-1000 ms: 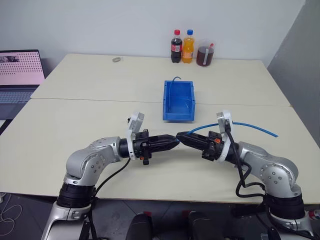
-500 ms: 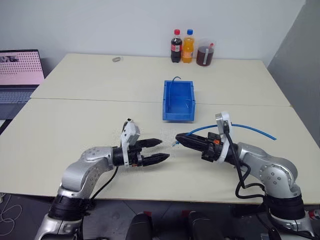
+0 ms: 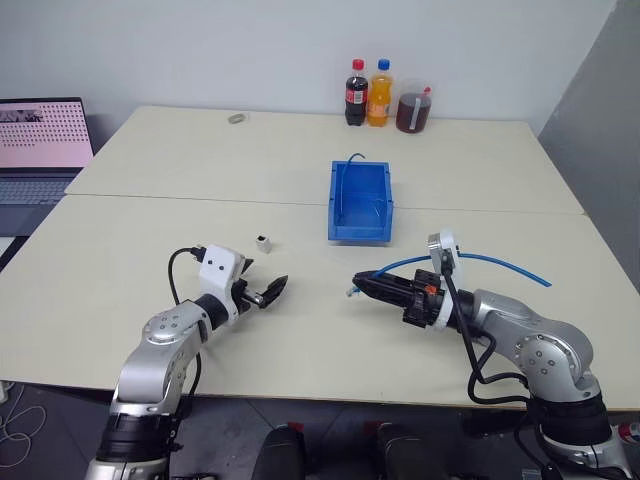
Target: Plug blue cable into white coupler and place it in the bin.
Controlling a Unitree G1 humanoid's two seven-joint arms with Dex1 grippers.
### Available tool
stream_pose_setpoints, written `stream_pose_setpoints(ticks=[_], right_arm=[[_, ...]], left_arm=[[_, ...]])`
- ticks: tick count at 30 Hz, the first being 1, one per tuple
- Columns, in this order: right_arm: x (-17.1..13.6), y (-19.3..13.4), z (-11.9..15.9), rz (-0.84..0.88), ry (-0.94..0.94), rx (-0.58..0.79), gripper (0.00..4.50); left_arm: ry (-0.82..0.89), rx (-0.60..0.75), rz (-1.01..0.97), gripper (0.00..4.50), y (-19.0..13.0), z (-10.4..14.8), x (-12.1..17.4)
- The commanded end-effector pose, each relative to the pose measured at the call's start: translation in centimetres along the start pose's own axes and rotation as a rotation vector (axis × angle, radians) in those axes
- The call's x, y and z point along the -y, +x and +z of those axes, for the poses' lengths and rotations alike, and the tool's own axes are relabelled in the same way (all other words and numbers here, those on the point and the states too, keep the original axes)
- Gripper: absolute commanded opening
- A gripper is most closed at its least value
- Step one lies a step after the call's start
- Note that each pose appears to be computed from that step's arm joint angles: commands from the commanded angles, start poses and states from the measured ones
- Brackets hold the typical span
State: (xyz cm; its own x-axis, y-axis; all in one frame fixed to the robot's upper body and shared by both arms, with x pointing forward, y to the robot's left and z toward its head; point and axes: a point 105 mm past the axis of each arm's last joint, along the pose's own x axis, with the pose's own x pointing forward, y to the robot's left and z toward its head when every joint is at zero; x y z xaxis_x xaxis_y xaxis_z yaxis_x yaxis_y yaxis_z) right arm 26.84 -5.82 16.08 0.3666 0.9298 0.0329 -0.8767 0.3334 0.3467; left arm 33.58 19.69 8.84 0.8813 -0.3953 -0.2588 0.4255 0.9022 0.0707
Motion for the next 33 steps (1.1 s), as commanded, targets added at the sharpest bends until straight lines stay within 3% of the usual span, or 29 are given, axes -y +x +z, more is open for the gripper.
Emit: stream_pose_setpoints(ticks=[1,11,23,30,33], right_arm=[[-0.3,0.2,0.9,0.015,-0.041,0.024,0.11],[-0.6,0.4,1.1,0.006,-0.067,0.030,0.11],[-0.9,0.5,1.0,0.001,-0.083,0.019,0.11],[-0.9,0.4,1.0,0.001,-0.086,0.015,0.11],[-0.9,0.4,1.0,0.002,-0.089,0.013,0.11]], left_arm=[[0.044,-0.038,0.067,4.50,0.8,0.8,-1.8],[0.039,-0.096,-0.013,4.50,4.7,2.5,-2.9],[0.063,-0.113,-0.056,4.50,6.8,3.0,-3.0],[0.051,-0.131,-0.042,3.34,6.5,2.4,-3.2],[0.051,-0.145,-0.040,2.64,6.3,1.9,-3.2]])
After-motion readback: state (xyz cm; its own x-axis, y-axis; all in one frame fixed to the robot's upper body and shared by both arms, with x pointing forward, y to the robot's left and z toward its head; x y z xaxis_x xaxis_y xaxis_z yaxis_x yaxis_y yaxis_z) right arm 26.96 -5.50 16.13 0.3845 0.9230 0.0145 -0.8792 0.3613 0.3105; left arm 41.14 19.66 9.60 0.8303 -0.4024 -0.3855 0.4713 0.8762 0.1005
